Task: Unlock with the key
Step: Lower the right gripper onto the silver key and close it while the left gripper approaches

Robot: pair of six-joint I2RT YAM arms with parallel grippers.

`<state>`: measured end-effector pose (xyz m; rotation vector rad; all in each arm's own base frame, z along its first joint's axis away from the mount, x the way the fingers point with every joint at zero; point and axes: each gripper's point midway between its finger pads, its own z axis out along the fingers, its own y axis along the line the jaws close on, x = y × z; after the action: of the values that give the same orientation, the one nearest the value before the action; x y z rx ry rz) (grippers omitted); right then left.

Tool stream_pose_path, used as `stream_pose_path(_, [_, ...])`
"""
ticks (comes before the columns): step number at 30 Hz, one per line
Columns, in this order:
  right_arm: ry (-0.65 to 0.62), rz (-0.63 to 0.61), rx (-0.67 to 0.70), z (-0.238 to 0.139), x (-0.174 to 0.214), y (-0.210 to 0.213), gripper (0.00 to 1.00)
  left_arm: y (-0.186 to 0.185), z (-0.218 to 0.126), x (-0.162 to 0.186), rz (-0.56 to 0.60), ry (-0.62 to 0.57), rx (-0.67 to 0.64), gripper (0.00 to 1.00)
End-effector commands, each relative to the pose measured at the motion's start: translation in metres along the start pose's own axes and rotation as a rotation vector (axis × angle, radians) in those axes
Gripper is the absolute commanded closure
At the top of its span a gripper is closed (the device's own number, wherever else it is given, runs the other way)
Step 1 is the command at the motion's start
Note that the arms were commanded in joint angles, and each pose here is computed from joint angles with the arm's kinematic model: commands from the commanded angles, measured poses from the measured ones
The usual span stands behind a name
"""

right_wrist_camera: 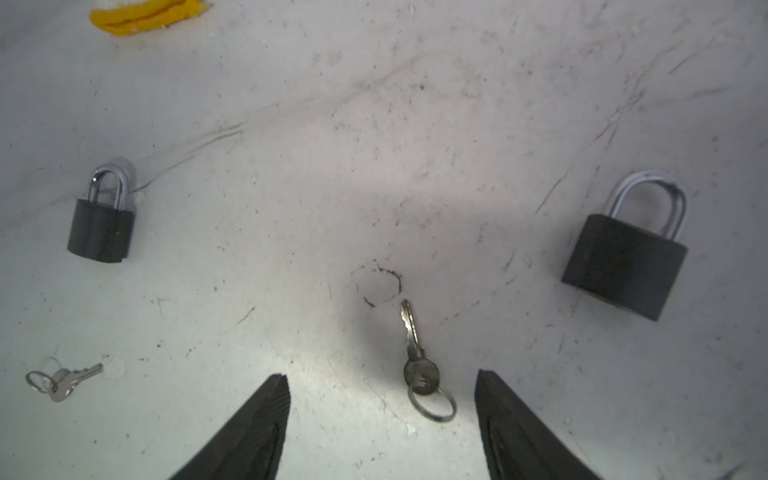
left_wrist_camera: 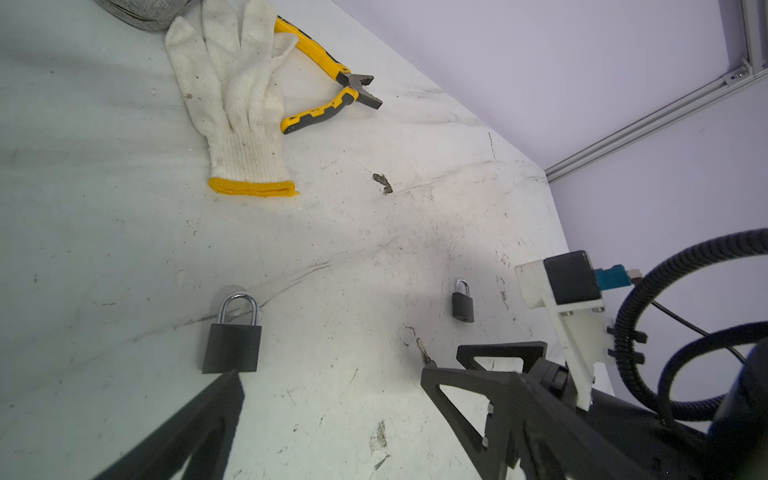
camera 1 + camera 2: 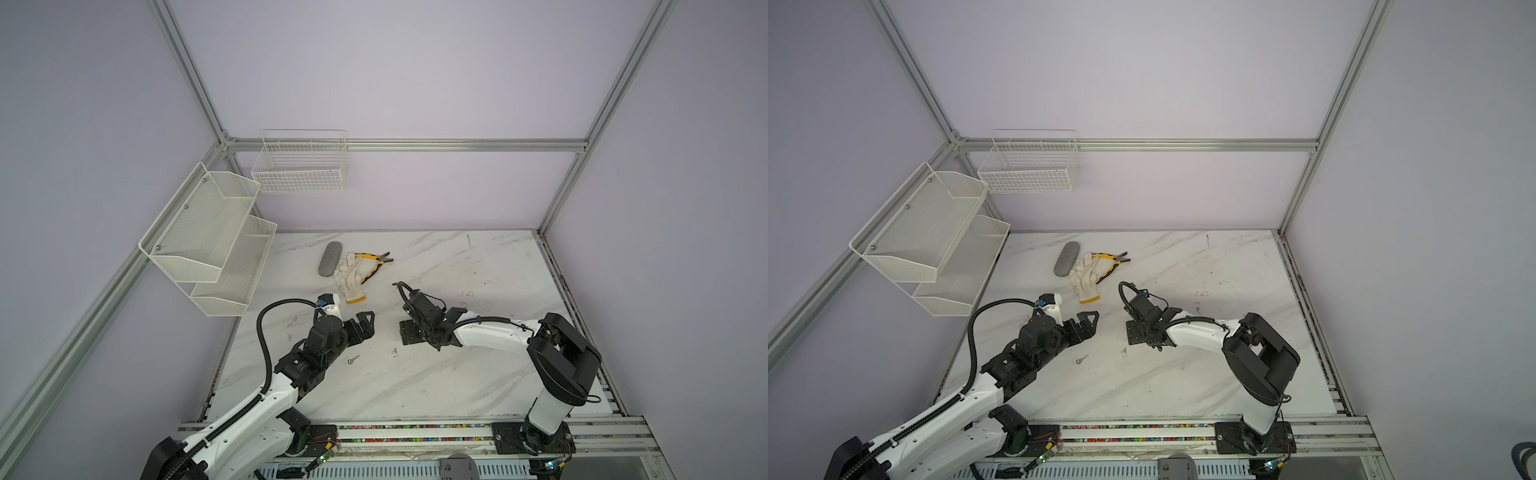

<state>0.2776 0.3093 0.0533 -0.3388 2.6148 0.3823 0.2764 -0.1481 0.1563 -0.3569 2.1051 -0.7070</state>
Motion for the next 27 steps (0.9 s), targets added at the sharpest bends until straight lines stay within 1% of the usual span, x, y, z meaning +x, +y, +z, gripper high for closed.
stream_pose_path(1, [0.037, -0.054, -0.008, -0.006, 0.012, -0.003, 0.33, -0.018, -0.005, -0.012, -0.027, -0.026, 0.047, 0.00])
stream_pose_path(7, [0.027, -0.130, -0.016, -0.002, 0.012, -0.002, 0.38, -0.020, -0.004, -0.009, -0.033, -0.019, 0.046, 0.00])
stream_pose_path(9, [0.030, -0.139, -0.006, 0.001, 0.012, -0.003, 0.41, -0.021, -0.004, -0.008, -0.032, -0.016, 0.050, 0.00])
stream_pose_path(15, [-0.010, -0.169, 0.017, 0.001, 0.004, -0.006, 0.42, -0.023, -0.004, -0.007, -0.032, -0.014, 0.051, 0.00])
stream_pose_path(23, [-0.005, -0.187, 0.036, 0.006, 0.005, -0.009, 0.53, -0.026, -0.002, -0.006, -0.030, -0.006, 0.053, 0.00])
stream_pose_path(27, [-0.002, -0.198, 0.046, 0.009, 0.007, -0.011, 0.57, -0.025, 0.000, -0.005, -0.032, -0.004, 0.047, 0.00])
